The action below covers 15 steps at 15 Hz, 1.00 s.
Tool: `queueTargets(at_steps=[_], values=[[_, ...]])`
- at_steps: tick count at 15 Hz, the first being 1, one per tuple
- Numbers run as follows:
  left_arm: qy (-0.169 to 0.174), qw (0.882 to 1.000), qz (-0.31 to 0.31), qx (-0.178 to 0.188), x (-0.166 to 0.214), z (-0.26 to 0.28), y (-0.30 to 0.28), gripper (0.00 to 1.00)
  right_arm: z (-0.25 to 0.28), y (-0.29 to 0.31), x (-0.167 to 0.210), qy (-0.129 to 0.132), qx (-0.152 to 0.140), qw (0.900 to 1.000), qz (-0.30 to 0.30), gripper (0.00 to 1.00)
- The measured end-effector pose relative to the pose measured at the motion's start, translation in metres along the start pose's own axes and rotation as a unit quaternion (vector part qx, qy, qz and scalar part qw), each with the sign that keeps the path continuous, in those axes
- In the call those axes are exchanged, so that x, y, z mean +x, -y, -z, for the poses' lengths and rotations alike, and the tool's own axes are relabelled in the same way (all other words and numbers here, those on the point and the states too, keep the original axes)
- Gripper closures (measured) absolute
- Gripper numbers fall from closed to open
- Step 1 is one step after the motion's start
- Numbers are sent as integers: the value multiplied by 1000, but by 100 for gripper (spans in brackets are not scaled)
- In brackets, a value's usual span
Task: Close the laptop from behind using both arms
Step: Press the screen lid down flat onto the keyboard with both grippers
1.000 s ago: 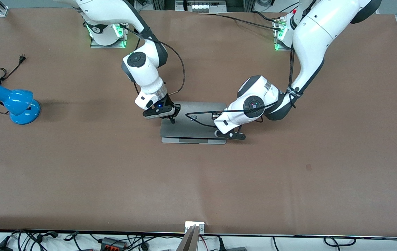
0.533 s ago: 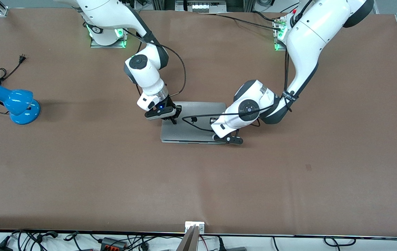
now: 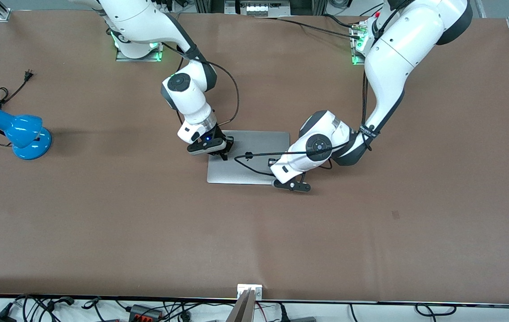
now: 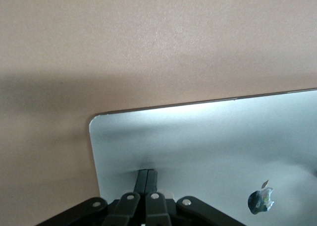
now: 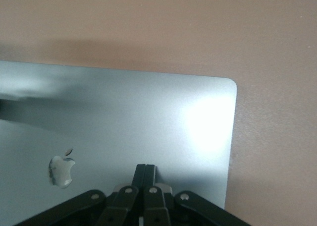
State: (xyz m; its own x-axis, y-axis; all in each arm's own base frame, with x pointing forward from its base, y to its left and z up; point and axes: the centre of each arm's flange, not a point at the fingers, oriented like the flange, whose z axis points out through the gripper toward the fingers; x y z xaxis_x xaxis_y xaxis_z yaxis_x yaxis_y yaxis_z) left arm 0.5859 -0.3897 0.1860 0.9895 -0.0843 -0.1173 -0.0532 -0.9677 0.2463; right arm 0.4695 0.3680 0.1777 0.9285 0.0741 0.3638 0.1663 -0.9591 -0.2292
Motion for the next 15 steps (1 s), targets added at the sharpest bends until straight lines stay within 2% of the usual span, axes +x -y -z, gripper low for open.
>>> queueTargets(at_steps=[11,13,15], values=[[-6,1000,-2,2,4,2,1,99,0,1,1,1,-1,1000,3,99],[-8,1000,0,3,7,3,5,99,0,4,7,15,-10,1000,4,99],[-13,1000,2,3,11,8,8,99,3,12,21,47,-30,998,4,99]])
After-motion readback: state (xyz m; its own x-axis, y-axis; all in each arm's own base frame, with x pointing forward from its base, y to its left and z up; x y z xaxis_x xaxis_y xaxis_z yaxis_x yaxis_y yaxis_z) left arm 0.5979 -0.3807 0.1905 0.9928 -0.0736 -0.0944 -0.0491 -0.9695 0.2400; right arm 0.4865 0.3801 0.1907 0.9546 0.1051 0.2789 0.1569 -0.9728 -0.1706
